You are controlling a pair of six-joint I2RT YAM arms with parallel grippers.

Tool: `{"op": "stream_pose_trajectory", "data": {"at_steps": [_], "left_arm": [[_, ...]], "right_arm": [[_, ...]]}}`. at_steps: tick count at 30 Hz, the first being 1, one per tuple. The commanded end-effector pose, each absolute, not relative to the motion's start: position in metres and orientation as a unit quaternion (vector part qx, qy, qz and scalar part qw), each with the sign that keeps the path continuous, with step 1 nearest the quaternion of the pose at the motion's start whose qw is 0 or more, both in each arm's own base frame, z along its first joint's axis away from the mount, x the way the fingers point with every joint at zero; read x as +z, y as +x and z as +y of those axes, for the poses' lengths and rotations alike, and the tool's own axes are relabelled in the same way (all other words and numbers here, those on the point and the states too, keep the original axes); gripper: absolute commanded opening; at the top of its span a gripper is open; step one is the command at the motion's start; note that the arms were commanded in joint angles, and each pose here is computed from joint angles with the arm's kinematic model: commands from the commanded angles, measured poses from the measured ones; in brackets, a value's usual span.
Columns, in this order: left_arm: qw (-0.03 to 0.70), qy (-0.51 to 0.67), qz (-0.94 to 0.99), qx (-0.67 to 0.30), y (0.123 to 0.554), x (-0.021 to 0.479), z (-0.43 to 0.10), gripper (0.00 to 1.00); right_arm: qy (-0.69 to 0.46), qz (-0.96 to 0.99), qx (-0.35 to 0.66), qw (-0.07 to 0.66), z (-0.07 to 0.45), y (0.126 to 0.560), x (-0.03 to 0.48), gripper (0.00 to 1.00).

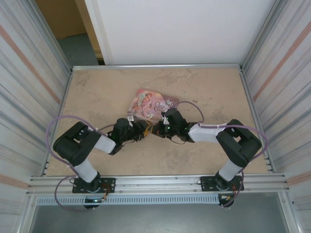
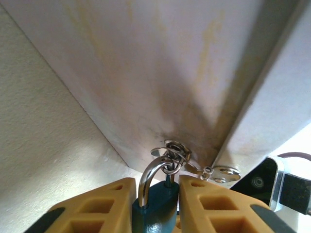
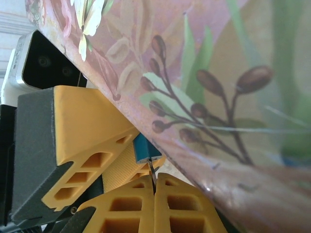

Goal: Unlock the padlock with the key

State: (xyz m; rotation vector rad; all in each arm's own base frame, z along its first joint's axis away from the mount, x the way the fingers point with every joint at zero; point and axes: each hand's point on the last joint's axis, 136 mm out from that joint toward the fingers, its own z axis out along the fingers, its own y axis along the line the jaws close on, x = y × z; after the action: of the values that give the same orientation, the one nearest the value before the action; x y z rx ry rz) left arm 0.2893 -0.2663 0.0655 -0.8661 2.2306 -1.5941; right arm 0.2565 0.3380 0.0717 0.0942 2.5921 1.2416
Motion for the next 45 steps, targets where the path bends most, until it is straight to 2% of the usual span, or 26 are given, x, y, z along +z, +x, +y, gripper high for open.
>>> {"op": "stream_pose_trajectory", "data": {"at_steps": [1, 7, 11, 13, 23, 31, 40, 42, 45], "left_arm": [[0.126, -0.293, 0.767, -0.556, 0.290, 0.067, -0.273, 0.24], [0.132, -0.293, 0.769, -0.552, 0.290, 0.068, -0.271, 0.15], [0.136, -0.291, 0.776, -0.544, 0.289, 0.070, -0.269, 0.05], [0.139, -0.289, 0.779, -0.539, 0.288, 0.073, -0.268, 0.02], [0.152, -0.285, 0.792, -0.519, 0.284, 0.093, -0.258, 0.00], [0.154, -0.300, 0.794, -0.506, 0.280, 0.114, -0.248, 0.00], [0.123, -0.318, 0.803, -0.488, 0.272, 0.117, -0.246, 0.00], [0.116, -0.319, 0.811, -0.477, 0.271, 0.118, -0.246, 0.00], [0.118, -0.309, 0.816, -0.475, 0.273, 0.126, -0.249, 0.00]], "right_arm": [[0.031, 0.882, 0.452, 0.133, 0.348, 0.258, 0.090, 0.00], [0.035, 0.881, 0.451, 0.137, 0.342, 0.259, 0.092, 0.04], [0.036, 0.884, 0.446, 0.140, 0.337, 0.259, 0.092, 0.15], [0.035, 0.886, 0.441, 0.141, 0.334, 0.258, 0.091, 0.17], [0.010, 0.892, 0.417, 0.175, 0.316, 0.253, 0.100, 0.26], [-0.081, 0.871, 0.404, 0.269, 0.303, 0.252, 0.147, 0.47], [-0.213, 0.807, 0.399, 0.380, 0.296, 0.241, 0.204, 0.72], [-0.260, 0.787, 0.388, 0.403, 0.295, 0.234, 0.209, 0.72], [-0.349, 0.744, 0.364, 0.439, 0.296, 0.217, 0.211, 0.63]]}}
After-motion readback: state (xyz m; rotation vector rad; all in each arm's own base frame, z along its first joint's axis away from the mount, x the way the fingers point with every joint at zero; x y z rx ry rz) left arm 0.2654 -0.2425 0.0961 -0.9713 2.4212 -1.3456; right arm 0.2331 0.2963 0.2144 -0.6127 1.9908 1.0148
